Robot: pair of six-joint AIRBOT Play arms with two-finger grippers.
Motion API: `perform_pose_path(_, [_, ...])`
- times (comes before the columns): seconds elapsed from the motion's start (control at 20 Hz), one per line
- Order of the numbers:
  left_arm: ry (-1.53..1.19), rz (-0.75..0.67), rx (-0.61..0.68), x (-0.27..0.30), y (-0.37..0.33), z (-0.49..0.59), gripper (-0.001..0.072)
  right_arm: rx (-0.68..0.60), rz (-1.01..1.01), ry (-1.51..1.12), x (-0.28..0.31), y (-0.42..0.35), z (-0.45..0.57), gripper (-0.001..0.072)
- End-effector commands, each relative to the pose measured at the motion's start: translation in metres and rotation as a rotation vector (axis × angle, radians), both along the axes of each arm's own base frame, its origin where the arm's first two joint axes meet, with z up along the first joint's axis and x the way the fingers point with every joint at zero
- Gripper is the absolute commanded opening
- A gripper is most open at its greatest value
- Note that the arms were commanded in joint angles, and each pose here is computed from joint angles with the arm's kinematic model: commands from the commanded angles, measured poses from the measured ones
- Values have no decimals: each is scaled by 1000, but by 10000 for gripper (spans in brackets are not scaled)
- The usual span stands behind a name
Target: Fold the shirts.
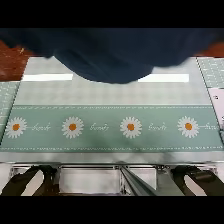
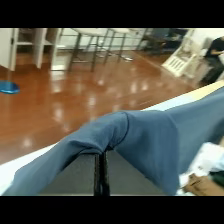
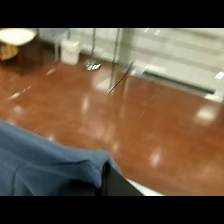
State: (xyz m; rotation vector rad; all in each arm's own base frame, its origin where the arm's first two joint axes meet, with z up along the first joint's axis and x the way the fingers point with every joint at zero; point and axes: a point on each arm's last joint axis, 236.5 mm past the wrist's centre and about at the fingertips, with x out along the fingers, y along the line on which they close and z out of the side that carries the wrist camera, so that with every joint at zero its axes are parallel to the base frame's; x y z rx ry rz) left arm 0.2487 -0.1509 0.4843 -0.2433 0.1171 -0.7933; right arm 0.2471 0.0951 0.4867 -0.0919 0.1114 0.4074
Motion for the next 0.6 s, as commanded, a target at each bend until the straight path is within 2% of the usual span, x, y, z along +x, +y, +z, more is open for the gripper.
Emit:
perform_pose_path(0.0, [-23,141,143,-52,10,-8,17,-3,-90,-107,-59,-26,25,24])
perform_pose_path(0.1, [36,174,182,-67,14,-28,17,4,-124,-54,-65,-35,13,25])
perform_pose_path(0.25, [203,137,210,-74,12,-80,17,2,-125,69,-46,-32,-17,24])
perform_pose_path(0.55, [696,53,150,-34,20,-245,18,7,15,464,56,13,-139,25])
